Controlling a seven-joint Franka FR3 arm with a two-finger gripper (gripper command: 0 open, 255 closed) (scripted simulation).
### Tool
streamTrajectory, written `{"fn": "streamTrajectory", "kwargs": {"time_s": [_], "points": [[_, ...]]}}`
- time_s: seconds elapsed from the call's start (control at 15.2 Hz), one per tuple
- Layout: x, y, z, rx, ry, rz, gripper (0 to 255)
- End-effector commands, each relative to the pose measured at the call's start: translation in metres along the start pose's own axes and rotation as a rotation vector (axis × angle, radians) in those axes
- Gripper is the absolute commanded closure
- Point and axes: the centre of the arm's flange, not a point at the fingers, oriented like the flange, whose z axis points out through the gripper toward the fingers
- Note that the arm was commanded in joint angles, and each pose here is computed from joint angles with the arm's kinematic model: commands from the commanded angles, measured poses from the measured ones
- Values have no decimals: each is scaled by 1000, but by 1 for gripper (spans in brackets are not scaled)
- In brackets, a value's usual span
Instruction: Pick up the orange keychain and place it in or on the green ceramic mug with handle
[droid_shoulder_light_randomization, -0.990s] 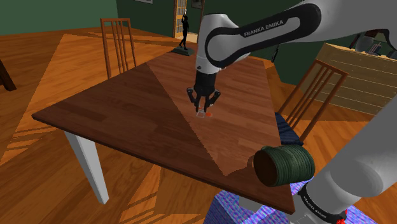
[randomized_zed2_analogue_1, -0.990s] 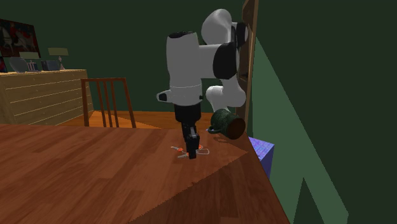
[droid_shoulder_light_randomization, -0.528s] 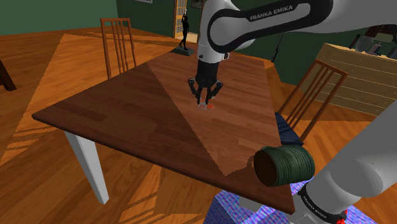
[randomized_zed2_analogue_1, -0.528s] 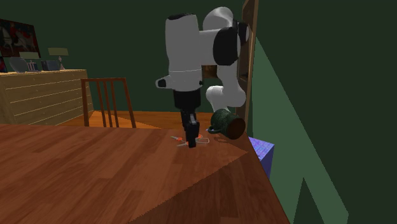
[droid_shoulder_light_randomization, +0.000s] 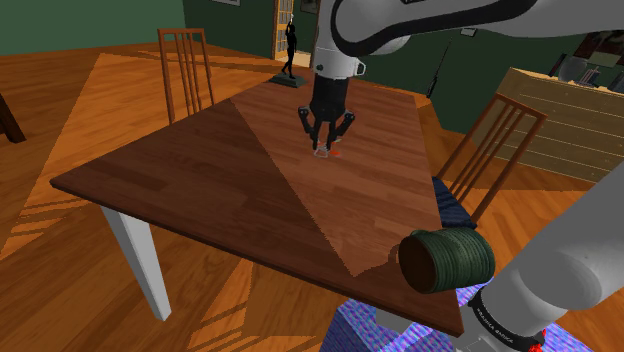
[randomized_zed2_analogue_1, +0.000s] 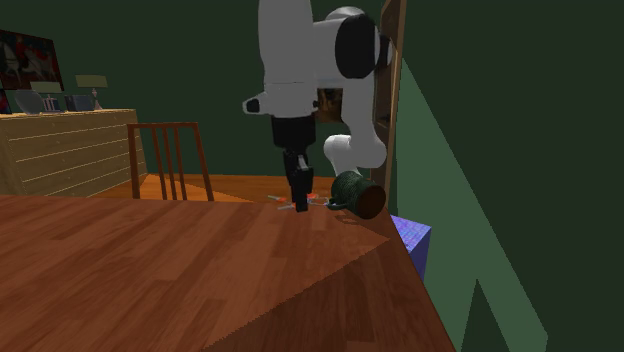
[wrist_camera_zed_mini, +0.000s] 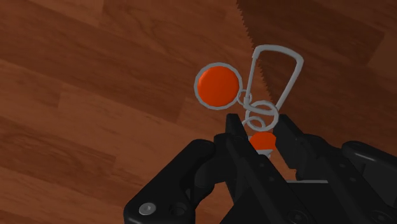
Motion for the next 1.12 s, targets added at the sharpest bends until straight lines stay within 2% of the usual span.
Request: {"fn": "streamTrajectory", "kwargs": {"time_s": [0.0, 0.33, 1.06], "points": [[-1, 0, -10, 0, 0, 0, 255], [-3, 1, -35, 0, 0, 0, 255], [-103, 105, -29, 0, 0, 0, 255]]}}
